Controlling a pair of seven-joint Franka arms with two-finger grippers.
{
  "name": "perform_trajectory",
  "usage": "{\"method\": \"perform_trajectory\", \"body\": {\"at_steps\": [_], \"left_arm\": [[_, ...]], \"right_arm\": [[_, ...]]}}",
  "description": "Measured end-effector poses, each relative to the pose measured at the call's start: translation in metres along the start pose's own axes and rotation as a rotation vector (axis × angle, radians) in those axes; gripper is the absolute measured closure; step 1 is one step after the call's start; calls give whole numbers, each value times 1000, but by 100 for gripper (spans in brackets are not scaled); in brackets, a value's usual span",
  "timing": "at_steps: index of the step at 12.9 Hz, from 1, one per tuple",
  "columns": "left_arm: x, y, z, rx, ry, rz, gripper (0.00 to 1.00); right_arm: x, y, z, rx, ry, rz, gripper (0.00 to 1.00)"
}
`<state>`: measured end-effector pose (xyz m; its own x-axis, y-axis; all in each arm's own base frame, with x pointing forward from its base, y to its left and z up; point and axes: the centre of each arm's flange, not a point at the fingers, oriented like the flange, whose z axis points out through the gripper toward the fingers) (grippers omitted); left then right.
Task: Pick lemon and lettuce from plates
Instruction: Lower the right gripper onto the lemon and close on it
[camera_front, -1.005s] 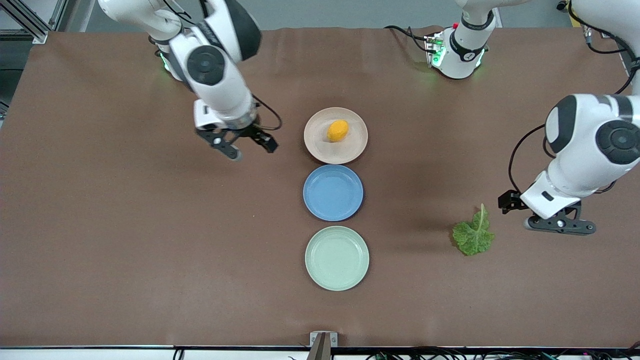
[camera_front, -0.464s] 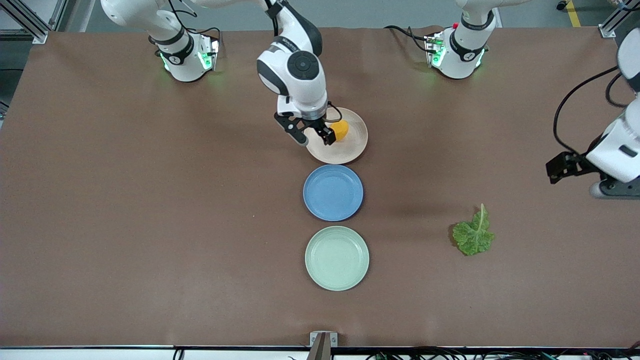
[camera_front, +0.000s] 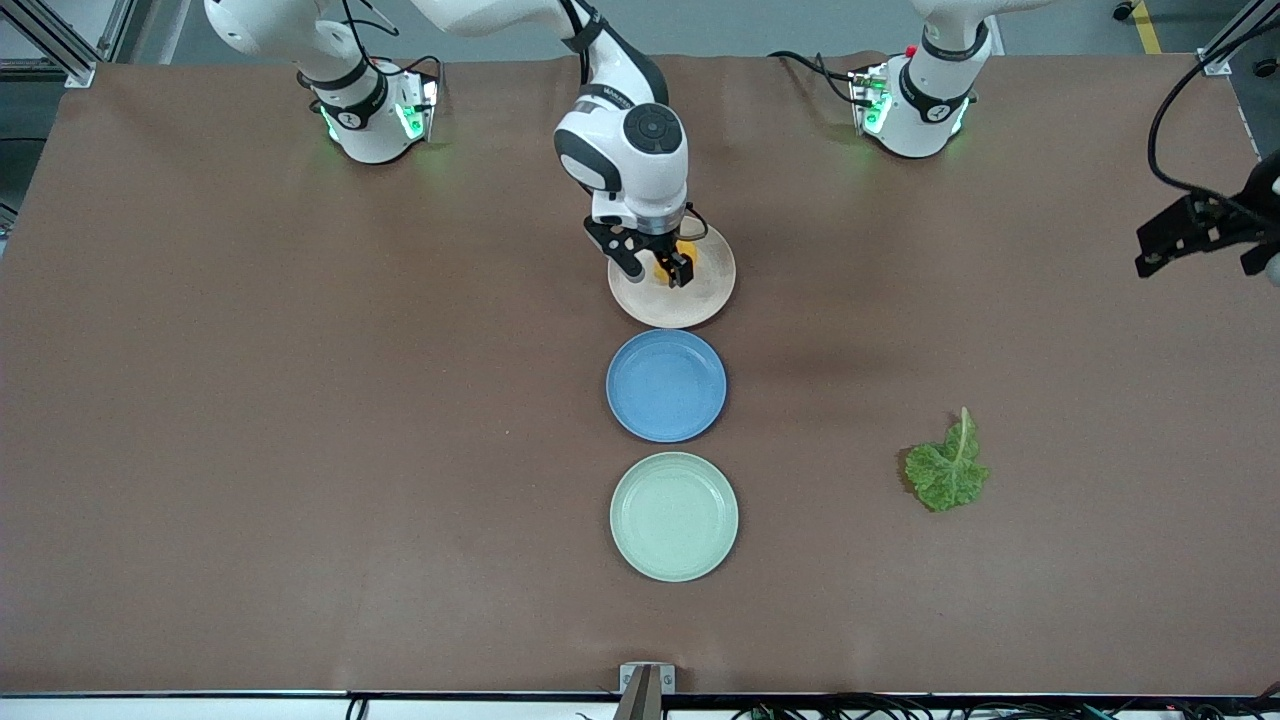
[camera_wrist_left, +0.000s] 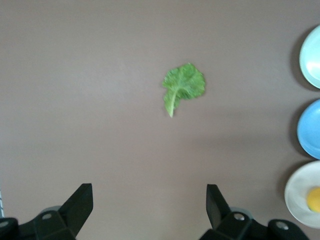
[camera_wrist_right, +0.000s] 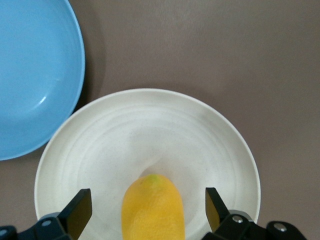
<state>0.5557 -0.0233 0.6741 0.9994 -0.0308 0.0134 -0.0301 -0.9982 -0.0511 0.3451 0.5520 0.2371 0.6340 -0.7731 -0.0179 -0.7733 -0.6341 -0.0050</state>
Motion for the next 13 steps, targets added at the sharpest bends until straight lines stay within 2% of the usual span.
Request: {"method": "perform_trajectory", "body": {"at_steps": [3,8,10,11,13], "left_arm": [[-12,8,-10,-25,-11,11,0],[-16,16,-1,-21,-35,23,0],[-22,13,0,-18,-41,15,0],[-24,10,0,-17,-42,9,0],[-25,7,0,-17,-40,5,0]], "right_arm": [[-11,-1,10,-6,2,12,0],[-33,-1,31,-8,0,10,4],[-34,-1,32,-4,-2,10,21],[-34,-2,32,-3,-2,11,22],[-30,-5,29,3,0,16,39]]}}
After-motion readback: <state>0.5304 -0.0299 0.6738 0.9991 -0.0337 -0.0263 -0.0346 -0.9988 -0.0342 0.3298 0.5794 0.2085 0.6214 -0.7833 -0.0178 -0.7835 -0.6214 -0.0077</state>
